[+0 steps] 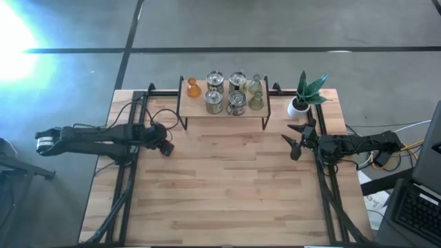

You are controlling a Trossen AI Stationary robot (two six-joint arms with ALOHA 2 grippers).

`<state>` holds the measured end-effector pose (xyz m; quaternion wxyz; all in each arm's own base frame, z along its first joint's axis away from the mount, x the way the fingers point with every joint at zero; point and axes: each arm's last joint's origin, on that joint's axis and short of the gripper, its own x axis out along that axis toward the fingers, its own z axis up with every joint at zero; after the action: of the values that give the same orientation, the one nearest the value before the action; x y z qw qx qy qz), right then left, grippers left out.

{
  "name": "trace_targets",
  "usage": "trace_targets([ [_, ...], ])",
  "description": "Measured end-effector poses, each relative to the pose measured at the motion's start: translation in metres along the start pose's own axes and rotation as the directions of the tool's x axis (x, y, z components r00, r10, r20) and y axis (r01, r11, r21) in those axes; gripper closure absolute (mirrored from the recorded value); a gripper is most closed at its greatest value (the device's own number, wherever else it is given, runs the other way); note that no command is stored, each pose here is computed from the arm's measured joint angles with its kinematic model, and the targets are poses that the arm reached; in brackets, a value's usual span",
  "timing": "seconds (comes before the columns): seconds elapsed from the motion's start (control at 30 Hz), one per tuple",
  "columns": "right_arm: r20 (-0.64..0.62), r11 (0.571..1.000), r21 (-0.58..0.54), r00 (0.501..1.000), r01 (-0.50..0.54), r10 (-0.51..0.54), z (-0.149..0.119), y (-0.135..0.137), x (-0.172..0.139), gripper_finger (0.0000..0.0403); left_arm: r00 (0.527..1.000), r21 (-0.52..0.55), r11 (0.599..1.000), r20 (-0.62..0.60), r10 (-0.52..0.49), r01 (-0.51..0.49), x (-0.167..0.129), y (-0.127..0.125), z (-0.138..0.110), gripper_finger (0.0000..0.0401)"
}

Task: Pick & Place candle stick holders
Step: Align the orange candle holder with the other orange candle holder on the shelf

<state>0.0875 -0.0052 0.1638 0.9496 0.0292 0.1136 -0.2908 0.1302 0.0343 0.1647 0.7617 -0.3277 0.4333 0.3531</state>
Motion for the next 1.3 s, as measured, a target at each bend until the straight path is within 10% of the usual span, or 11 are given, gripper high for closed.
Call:
trace_targets([
  [0.73, 0.000, 1.000, 0.000, 1.000, 0.000, 0.000, 0.000, 0.000, 0.000, 0.0152, 0.993, 0.051, 0.994, 0.066, -0.100, 0.096, -0.002, -0.008, 0.008, 0.0293],
  [1.03, 0.000, 1.000, 0.000, 1.000, 0.000, 0.000, 0.000, 0.000, 0.000, 0.0152, 0.986, 0.112, 0.983, 0.075, -0.151, 0.142, -0.039, -0.018, 0.025, 0.0217],
  [1.3, 0.000, 1.000, 0.000, 1.000, 0.000, 0.000, 0.000, 0.000, 0.000, 0.0152, 0.978, 0.217, 0.974, -0.210, -0.010, 0.057, -0.103, -0.010, 0.030, 0.0157],
])
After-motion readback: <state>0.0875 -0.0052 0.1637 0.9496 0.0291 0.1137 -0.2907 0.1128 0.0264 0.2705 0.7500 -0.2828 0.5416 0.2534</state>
